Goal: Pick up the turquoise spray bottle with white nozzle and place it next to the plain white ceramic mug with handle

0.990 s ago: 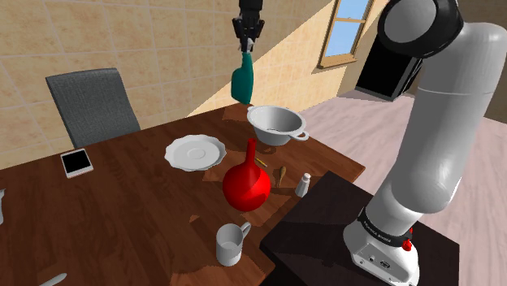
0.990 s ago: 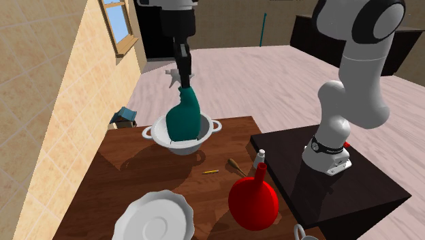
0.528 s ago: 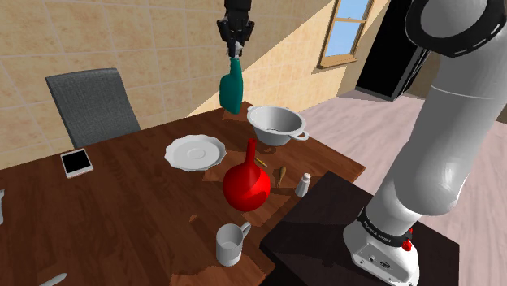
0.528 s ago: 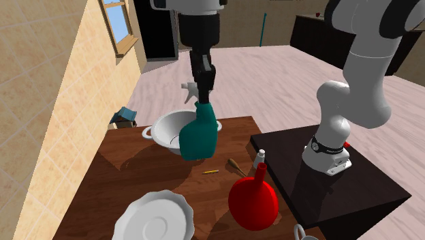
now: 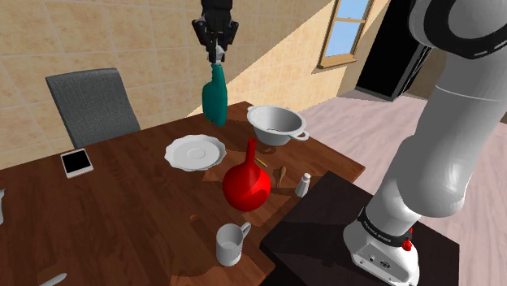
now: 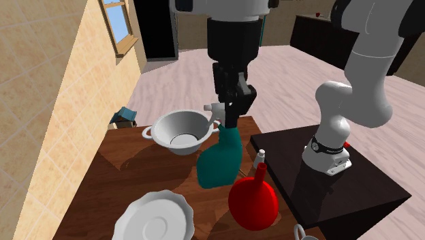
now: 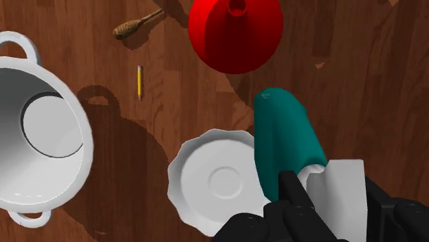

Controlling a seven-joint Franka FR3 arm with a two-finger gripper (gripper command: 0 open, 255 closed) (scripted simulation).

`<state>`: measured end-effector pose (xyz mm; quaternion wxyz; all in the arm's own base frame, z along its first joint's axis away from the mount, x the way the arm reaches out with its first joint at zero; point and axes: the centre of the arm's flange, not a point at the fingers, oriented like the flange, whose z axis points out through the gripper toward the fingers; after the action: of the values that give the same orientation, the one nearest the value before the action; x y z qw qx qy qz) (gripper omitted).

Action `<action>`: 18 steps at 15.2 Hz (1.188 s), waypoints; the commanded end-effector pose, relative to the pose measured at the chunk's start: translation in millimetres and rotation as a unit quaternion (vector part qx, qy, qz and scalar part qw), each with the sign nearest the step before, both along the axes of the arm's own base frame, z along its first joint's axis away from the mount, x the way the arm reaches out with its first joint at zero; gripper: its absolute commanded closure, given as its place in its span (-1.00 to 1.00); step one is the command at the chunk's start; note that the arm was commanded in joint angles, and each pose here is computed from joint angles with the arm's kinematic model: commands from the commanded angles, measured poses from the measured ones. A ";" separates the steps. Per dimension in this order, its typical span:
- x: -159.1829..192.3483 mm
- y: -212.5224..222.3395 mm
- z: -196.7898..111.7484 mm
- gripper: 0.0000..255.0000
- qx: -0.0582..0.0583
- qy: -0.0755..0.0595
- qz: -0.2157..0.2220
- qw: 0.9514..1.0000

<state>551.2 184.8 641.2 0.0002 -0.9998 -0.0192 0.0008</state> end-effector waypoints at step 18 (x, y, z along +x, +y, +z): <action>-60.3 157.3 -29.6 1.00 0.000 0.000 -0.001 1.000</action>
<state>490.8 341.3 617.7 -0.0003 -0.9998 -0.0181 0.0012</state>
